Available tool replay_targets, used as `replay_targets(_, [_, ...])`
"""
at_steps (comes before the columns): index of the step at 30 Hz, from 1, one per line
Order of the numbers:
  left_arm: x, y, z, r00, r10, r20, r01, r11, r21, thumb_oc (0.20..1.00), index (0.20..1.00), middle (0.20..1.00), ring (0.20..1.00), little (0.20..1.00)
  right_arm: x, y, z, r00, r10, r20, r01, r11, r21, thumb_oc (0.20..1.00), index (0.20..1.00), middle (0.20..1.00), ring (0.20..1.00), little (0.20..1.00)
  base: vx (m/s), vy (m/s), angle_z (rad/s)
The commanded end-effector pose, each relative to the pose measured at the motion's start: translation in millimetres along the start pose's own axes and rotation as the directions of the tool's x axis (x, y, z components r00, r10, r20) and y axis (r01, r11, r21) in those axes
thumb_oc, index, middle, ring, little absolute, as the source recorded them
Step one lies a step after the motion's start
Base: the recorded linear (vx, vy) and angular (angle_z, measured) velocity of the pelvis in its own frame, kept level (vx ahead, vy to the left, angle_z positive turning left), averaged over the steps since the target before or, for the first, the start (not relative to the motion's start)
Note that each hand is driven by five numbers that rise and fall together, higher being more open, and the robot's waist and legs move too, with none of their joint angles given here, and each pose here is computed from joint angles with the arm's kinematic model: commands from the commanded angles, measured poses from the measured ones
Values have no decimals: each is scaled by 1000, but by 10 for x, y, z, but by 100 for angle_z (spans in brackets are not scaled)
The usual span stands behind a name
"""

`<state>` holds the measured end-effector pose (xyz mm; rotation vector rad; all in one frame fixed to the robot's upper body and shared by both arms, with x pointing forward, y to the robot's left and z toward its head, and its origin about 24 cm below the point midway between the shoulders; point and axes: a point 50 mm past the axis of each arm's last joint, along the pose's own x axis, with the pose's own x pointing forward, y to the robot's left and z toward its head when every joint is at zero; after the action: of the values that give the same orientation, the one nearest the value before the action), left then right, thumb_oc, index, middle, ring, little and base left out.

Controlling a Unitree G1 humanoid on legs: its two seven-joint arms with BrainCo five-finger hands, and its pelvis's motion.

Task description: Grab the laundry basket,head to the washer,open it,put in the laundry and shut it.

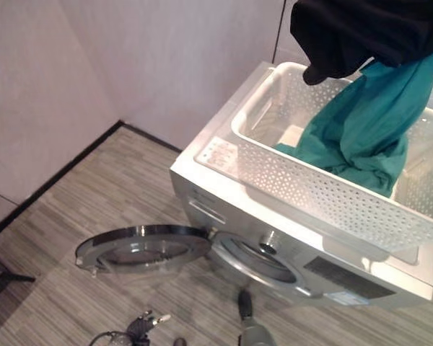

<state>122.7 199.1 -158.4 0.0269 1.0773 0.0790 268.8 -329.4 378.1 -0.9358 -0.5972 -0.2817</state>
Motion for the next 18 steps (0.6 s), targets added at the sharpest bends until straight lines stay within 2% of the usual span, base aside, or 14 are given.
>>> replay_targets(1, [-13, 230, -9, 998, 58, -22, -55, 992, 116, 1000, 1000, 1000, 1000, 1000, 82, -173, 121, 981, -179, 67, 169, 976, 135, 200, 200, 200, 200, 200, 0, 0, 0])
replay_targets(9, [-18, 206, -49, 998, 51, -32, -46, 991, 129, 1000, 1000, 1000, 1000, 1000, 129, -142, 149, 984, -162, 74, 148, 975, 166, 200, 200, 200, 200, 200, 0, 0, 0])
replay_targets(11, [-17, 179, -59, 998, 49, -34, -45, 991, 130, 1000, 1000, 1000, 1000, 1000, 168, -120, 263, 973, -184, 140, 136, 944, 302, 200, 200, 200, 200, 200, 2, 5, -2])
replay_targets(13, [-20, 168, -76, 998, 46, -37, -40, 990, 136, 1000, 1000, 1000, 1000, 1000, 153, -137, 254, 968, -205, 144, 149, 932, 331, 200, 200, 200, 200, 200, 3, 0, -2])
replay_targets(15, [-20, 187, -52, 999, 40, -26, -36, 990, 139, 1000, 1000, 1000, 1000, 1000, 138, 76, 160, 995, -36, 96, 19, 984, 179, 200, 200, 200, 200, 200, -13, 11, 3])
replay_targets(18, [-21, 179, -62, 999, 38, -29, -34, 992, 123, 1000, 1000, 1000, 1000, 1000, 111, 150, 128, 996, 42, 75, -51, 991, 124, 200, 200, 200, 200, 200, 0, 0, 0])
